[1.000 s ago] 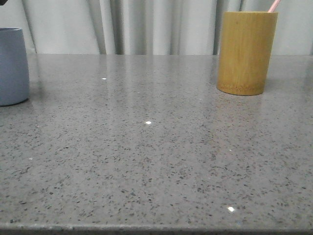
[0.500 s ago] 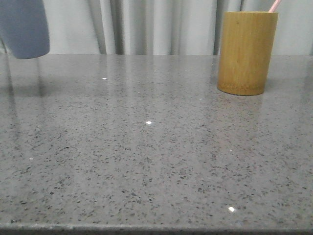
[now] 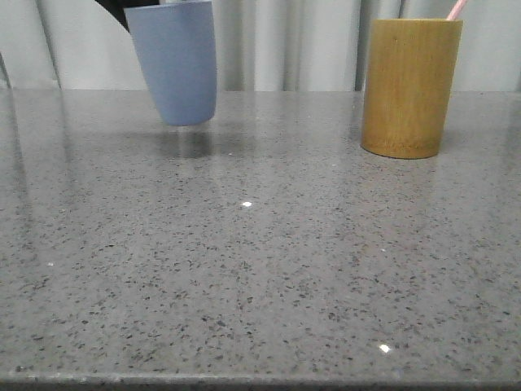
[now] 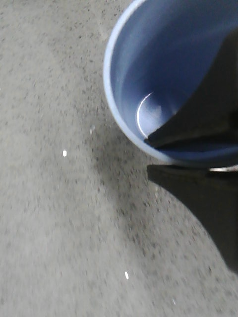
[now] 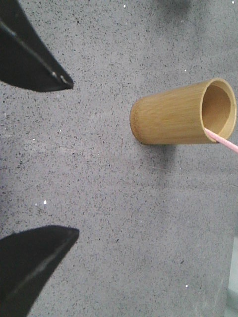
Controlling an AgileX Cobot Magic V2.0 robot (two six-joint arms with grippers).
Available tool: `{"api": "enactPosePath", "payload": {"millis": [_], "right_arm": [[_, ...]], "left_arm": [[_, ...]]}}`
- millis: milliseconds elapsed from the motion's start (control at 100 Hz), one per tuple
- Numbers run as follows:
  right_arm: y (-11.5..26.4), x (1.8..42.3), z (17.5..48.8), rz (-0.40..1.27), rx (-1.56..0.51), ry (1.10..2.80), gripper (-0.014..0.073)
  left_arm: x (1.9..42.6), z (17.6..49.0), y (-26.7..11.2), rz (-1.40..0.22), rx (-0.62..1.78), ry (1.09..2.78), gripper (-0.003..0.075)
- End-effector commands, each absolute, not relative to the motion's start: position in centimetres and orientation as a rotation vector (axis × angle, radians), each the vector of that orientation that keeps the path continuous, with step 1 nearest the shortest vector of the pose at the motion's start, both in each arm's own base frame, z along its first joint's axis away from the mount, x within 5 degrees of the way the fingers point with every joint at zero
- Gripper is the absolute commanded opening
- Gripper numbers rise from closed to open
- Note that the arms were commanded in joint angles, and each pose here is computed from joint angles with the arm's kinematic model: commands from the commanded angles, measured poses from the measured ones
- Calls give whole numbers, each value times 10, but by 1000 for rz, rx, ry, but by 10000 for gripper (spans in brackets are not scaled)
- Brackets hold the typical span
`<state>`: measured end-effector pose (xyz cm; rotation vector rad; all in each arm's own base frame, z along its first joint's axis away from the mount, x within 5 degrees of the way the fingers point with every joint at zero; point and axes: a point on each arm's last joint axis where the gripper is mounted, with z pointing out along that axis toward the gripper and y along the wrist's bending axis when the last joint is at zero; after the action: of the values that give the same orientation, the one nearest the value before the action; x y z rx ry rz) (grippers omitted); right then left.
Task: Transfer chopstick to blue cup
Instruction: 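Carry the blue cup with the left gripper toward the table center, then set the blue cup down, open the left gripper and withdraw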
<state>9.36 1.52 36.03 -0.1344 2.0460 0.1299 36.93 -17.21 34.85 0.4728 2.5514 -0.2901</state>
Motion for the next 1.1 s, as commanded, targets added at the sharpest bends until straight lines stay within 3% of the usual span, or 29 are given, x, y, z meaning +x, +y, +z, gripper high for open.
{"api": "enactPosePath", "payload": {"millis": [0, 530, 840, 940, 1090], "right_arm": [[15, 96, 376, 130, -124, 1955, 561], [15, 96, 376, 130, -124, 1955, 561], [15, 96, 376, 130, -124, 1955, 561], [15, 96, 376, 130, -124, 1956, 561], [15, 96, 376, 130, -125, 1958, 561]], "left_arm": [[364, 374, -183, -340, 472, 2431, -19], [370, 347, -200, -314, 531, 2502, -19], [368, 346, -202, -292, 612, 2494, -6], [368, 346, -201, -290, 615, 2499, 90], [366, 349, -201, -287, 620, 2511, 382]]}}
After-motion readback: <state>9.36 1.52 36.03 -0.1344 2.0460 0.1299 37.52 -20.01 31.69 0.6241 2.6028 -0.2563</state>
